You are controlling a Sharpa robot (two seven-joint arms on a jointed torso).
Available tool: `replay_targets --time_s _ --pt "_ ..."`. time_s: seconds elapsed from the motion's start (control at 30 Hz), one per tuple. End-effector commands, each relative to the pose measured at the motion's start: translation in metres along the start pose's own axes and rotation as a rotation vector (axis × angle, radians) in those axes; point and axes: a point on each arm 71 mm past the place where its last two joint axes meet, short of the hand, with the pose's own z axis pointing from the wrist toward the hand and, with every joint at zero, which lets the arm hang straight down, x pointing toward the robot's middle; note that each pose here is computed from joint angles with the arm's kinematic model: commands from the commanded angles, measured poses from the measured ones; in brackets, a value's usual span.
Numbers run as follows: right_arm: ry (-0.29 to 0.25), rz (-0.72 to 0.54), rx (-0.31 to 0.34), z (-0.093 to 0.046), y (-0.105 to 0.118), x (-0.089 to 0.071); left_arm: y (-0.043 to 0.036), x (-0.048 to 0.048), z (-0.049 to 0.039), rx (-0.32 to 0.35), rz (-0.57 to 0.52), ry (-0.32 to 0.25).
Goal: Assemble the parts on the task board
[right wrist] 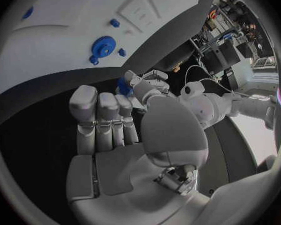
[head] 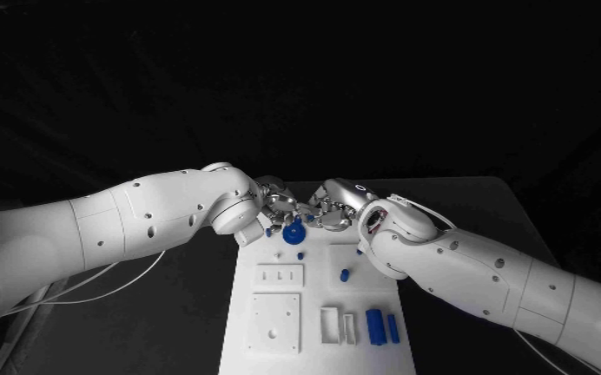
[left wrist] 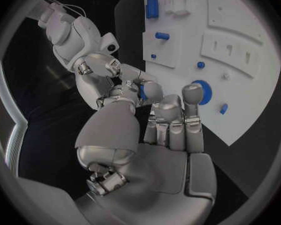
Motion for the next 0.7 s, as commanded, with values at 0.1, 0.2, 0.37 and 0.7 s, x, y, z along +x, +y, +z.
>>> replay_targets --time_s 0.1,0.2,0.37,0.7 --pt "0.005 -0.021 -0.002 0.0004 0.0025 0.001 -0.0014 0.001 0.0004 0.012 0.01 0.011" --pt "0.007 -0.022 -0.003 0.0005 0.0031 0.0015 -0.0018 0.0016 0.0004 0.014 0.012 0.015" --pt "0.009 -0.023 -0.005 0.0007 0.0041 0.0022 -0.0026 0.0023 0.0004 0.018 0.012 0.019" --pt "0.014 -0.022 -0.004 0.0002 0.0049 0.0026 -0.0029 0.0025 0.0004 0.027 0.012 0.029"
